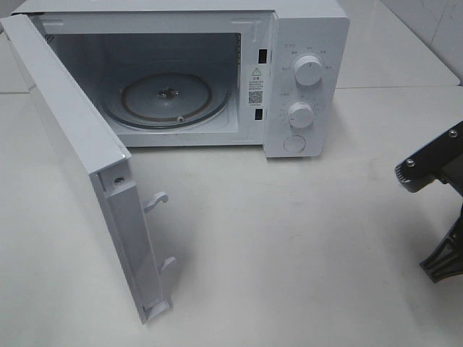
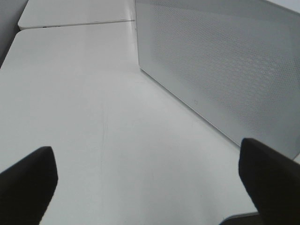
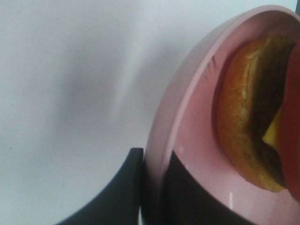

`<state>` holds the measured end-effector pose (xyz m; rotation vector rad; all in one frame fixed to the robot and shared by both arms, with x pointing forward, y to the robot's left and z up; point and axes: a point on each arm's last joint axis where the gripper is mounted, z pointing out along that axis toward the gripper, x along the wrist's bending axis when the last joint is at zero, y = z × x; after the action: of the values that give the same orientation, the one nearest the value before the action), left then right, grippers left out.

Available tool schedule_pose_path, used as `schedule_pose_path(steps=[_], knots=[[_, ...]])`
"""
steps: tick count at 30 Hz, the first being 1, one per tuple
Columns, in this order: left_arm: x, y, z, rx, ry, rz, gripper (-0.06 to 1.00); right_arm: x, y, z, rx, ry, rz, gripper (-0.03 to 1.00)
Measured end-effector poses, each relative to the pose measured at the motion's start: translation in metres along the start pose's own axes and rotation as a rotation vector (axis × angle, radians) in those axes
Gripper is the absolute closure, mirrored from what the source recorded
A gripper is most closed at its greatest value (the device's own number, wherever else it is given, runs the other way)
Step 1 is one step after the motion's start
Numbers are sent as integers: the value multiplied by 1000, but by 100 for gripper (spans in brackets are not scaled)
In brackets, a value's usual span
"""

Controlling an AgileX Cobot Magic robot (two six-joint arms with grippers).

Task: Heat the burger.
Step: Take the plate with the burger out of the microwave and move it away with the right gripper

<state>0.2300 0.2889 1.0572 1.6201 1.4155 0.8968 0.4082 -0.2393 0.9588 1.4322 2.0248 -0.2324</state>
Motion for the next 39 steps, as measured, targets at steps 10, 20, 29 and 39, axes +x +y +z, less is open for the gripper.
schedule_pose_path(steps=[10,20,29,39], knots=[[0,0,0,0,0,0,-2,24,10,29,70,-69,45,87],[0,0,0,0,0,0,-2,48,18,60,50,-86,68,87],[0,0,0,0,0,0,-2,49,21,78,44,-97,135,83],[0,0,0,0,0,0,-2,46,23,77,26,-110,110,57]])
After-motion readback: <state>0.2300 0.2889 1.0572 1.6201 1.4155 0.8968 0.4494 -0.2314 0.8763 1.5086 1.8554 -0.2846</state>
